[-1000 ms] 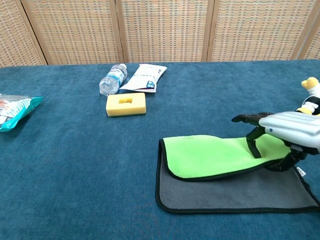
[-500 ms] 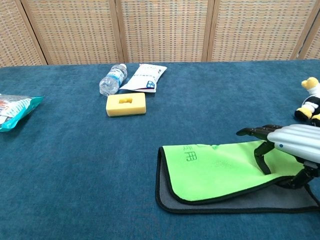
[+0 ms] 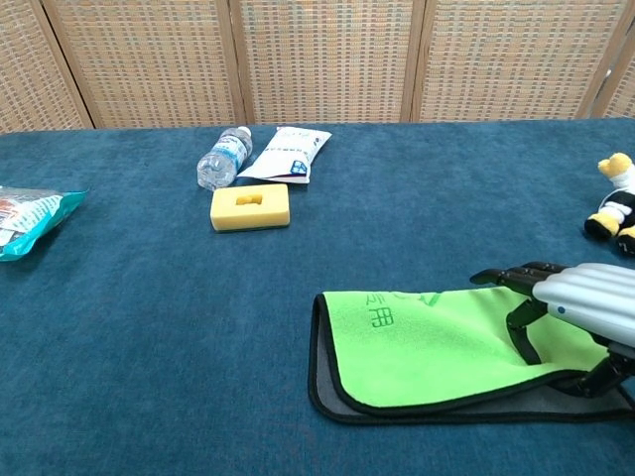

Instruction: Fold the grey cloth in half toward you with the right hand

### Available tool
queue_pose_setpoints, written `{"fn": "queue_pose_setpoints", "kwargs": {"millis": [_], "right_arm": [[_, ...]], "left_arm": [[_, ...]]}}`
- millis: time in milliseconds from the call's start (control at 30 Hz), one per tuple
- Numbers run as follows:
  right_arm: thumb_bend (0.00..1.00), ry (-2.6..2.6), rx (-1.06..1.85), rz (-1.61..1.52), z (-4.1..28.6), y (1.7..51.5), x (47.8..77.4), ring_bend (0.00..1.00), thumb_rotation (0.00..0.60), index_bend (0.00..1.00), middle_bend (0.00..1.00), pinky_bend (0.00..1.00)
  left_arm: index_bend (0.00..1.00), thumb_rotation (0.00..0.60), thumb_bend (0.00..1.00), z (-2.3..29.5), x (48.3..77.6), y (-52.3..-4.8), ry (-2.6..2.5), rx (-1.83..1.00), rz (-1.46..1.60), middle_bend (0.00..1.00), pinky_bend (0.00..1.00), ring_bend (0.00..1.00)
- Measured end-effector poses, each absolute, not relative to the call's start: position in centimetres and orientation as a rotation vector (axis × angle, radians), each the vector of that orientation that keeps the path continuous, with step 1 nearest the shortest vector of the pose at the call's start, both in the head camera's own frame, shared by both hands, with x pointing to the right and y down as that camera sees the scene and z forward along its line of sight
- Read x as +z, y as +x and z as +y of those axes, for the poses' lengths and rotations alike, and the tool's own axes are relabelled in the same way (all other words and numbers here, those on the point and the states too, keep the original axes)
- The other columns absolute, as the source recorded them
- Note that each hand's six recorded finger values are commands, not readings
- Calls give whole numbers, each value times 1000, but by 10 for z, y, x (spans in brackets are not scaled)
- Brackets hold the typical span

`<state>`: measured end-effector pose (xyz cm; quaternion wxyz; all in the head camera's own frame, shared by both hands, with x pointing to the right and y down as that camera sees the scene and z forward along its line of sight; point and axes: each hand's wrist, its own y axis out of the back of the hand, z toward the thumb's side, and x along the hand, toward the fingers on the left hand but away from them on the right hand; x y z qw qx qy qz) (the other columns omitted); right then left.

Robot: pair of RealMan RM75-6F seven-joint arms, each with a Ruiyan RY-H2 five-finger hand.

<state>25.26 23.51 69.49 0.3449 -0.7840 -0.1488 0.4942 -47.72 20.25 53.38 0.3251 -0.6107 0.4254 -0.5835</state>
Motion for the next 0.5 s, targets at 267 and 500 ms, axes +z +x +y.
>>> {"fn": "queue_pose_setpoints", "kwargs": {"millis": [267,500], "right_arm": [[567,-2027,1281,-380,242,246,694,0,600,642,0,0],[567,-2029,1275,-373,248,241,695,0,600,640,0,0]], "left_arm": [[0,600,222,202,534,-478,-1601,-1534,1116,0,0,0],[0,600,222,202,534,-478,-1601,-1535,1118,0,0,0]]}}
